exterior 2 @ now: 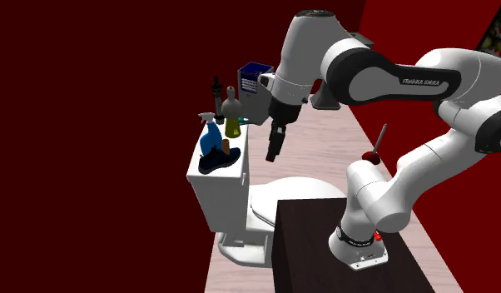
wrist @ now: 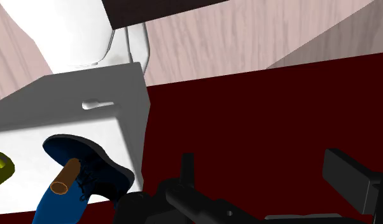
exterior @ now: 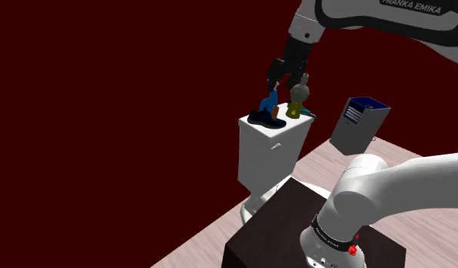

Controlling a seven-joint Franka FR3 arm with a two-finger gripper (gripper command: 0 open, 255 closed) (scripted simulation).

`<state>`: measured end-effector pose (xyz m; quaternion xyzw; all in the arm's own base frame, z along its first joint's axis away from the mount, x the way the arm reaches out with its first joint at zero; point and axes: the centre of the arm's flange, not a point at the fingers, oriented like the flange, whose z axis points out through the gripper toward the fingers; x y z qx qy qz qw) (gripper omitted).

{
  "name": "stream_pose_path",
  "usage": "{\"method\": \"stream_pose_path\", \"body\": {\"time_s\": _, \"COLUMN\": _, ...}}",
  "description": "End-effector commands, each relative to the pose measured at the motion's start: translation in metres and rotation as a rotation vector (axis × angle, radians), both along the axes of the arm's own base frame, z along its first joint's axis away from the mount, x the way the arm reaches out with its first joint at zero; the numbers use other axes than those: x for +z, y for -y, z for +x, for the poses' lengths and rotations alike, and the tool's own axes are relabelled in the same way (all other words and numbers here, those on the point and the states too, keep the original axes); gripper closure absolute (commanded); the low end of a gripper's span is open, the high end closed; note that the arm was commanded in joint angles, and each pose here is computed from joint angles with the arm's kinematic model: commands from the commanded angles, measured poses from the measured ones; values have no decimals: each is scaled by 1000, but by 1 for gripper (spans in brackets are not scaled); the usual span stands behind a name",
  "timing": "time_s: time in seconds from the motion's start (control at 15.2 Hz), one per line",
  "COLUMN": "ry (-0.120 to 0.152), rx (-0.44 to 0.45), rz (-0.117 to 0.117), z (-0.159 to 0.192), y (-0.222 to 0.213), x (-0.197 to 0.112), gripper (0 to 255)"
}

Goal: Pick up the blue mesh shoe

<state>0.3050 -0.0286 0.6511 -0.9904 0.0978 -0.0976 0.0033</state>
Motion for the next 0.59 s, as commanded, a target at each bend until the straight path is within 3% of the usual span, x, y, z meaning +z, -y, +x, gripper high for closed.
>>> {"method": "stream_pose_path", "body": {"time_s": 0.0, "ry": 0, "rx": 0, "rz": 0, "z": 0, "y": 0, "x": 0, "gripper": 0}}
{"method": "stream_pose_path", "body": {"time_s": 0.53, "ry": -42, "rx": -54, "rz": 17, "z": 67, "y": 77, "x": -41, "gripper": 0}}
